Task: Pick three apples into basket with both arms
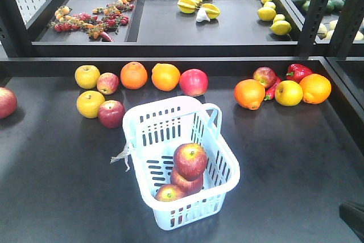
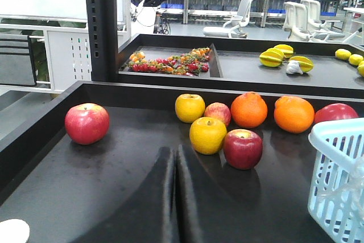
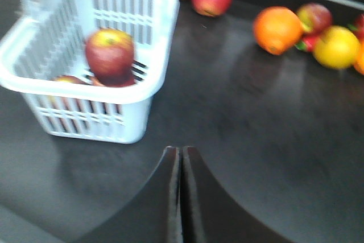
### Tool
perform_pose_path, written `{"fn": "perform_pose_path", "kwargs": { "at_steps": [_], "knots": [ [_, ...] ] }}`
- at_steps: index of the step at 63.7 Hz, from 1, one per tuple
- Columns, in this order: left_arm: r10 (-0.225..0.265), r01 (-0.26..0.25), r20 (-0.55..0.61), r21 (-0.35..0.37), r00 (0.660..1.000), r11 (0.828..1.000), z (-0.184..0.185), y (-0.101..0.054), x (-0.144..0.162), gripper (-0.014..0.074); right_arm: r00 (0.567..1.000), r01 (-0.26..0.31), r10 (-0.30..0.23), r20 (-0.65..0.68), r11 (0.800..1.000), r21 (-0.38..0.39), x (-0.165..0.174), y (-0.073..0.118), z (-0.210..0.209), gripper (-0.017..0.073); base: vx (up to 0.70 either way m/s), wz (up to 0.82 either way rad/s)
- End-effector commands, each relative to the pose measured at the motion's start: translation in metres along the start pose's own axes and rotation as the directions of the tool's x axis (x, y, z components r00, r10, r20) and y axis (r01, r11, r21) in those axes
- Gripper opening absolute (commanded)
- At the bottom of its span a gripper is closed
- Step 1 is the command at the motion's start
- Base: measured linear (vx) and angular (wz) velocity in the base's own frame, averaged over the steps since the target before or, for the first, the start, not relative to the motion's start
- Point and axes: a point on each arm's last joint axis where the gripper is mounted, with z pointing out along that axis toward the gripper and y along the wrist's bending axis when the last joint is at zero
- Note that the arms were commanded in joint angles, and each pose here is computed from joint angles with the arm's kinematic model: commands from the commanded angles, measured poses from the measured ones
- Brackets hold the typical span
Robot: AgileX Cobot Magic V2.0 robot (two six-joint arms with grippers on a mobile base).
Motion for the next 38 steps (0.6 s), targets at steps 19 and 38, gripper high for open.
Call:
{"fn": "perform_pose_path", "kwargs": {
  "at_steps": [19,38],
  "knots": [
    [-0.011,0.011,0.072,0.000,0.997,1.000,0.000,0.001,0.000,-0.0006,0.935,-0.309,0.253,0.248,0.926,0.218,0.060,-0.014,0.014,-0.0004,0.00,0.00],
    [-0.011,0.011,0.072,0.000,0.997,1.000,0.000,0.001,0.000,-0.0006,0.858,-0.365,0.216,0.466,0.895,0.257,0.069,-0.016,0.011,-0.0004,0.00,0.00]
  ]
}}
